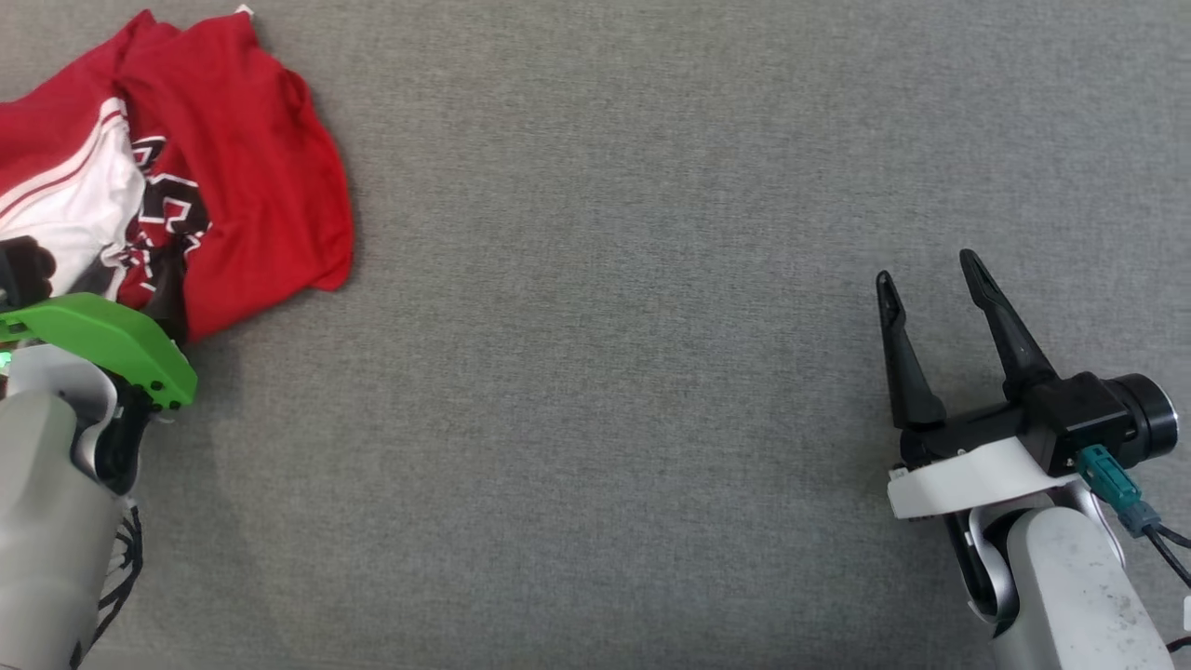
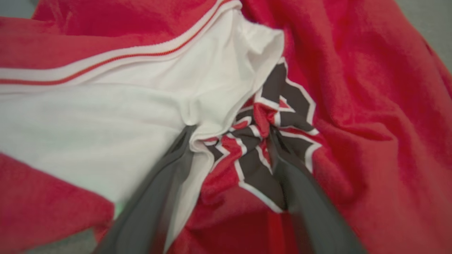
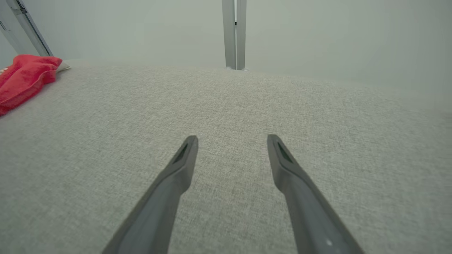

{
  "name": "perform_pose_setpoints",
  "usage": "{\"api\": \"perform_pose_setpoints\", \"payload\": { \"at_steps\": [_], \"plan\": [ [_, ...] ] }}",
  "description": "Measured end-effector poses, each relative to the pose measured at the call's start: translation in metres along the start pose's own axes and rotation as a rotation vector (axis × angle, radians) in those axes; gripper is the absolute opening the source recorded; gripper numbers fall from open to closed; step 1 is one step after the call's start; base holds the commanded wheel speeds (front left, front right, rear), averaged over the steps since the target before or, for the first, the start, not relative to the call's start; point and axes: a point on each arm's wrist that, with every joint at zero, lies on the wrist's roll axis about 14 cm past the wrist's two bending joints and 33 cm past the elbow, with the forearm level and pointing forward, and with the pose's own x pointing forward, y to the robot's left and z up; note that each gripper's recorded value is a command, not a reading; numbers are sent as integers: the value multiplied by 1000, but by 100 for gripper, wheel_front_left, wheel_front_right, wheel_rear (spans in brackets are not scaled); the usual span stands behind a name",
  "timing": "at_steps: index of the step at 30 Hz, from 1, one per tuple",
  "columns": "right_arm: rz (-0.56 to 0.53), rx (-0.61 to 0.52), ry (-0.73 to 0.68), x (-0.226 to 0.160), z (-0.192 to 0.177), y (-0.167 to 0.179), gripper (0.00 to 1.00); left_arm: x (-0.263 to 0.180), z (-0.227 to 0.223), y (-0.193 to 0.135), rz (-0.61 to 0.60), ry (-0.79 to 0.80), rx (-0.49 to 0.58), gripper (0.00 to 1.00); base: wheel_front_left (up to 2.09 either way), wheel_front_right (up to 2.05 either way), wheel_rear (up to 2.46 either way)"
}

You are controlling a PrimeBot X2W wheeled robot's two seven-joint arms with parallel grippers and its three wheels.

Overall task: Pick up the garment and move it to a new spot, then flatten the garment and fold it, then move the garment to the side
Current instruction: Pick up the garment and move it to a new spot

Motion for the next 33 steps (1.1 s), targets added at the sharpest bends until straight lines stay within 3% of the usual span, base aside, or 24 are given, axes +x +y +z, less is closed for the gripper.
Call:
{"api": "perform_pose_setpoints", "payload": {
  "at_steps": [1,2,3,13,19,28,33],
  "plan": [
    [-14,0,9,-3,-3,-5,100,4,-3,0,2,10,1,47,0,0,0],
    [-25,2,15,-5,-4,-8,100,7,-5,0,2,18,-4,31,0,0,0],
    [-38,3,22,-7,-6,-11,100,9,-8,-2,-3,28,-2,0,0,0,0],
    [-105,26,19,-34,5,-23,100,-11,7,-29,-139,-13,91,0,0,0,0],
    [-119,46,-15,-54,25,-18,100,-53,61,-82,-324,-179,124,0,0,0,0],
    [-143,66,-128,-75,67,-18,100,-175,102,-213,-716,-343,196,0,0,0,0],
    [-201,71,-163,-92,79,-34,100,-230,102,-283,-955,-360,208,0,0,0,0]
  ]
}}
